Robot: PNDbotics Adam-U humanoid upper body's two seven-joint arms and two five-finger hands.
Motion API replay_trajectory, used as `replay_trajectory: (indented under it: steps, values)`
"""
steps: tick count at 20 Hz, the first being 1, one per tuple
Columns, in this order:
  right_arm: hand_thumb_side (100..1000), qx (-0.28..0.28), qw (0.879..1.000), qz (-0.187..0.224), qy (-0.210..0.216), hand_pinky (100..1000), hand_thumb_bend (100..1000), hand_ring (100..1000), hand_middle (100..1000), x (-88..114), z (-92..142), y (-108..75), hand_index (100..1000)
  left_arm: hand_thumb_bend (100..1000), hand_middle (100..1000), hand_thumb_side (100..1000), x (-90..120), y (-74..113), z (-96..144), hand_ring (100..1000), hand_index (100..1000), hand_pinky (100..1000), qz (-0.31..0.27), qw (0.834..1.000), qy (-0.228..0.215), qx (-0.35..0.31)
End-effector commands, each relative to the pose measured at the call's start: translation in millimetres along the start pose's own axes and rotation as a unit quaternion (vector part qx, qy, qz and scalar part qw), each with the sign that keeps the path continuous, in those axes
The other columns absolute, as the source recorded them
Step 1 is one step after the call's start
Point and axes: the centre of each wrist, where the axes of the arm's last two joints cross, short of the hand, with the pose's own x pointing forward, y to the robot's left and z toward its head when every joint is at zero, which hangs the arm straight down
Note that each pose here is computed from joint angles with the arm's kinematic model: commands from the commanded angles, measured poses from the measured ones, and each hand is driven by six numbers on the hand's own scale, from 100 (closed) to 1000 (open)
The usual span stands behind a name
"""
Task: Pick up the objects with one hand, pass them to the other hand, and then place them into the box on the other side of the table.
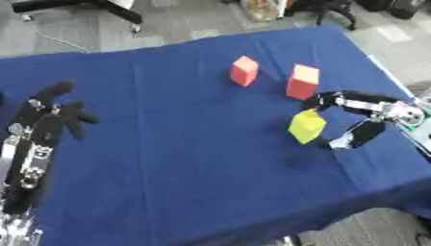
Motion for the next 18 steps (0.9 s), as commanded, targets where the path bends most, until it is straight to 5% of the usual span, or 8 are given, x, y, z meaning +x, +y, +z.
replay_trajectory:
  steps: [1,18]
  values:
    - [363,-0.017,1.0,0.015,0.011,874,412,1000,941,-4,6,-14.1,904,412,336,768,8,0.7,-4,589,864,925,-0.001,1.0,-0.017,-0.005]
    - [363,-0.007,1.0,0.014,0.026,877,394,1000,937,-18,4,-13.6,875,411,337,768,9,-0.5,-5,589,864,925,0.002,1.0,-0.02,-0.008]
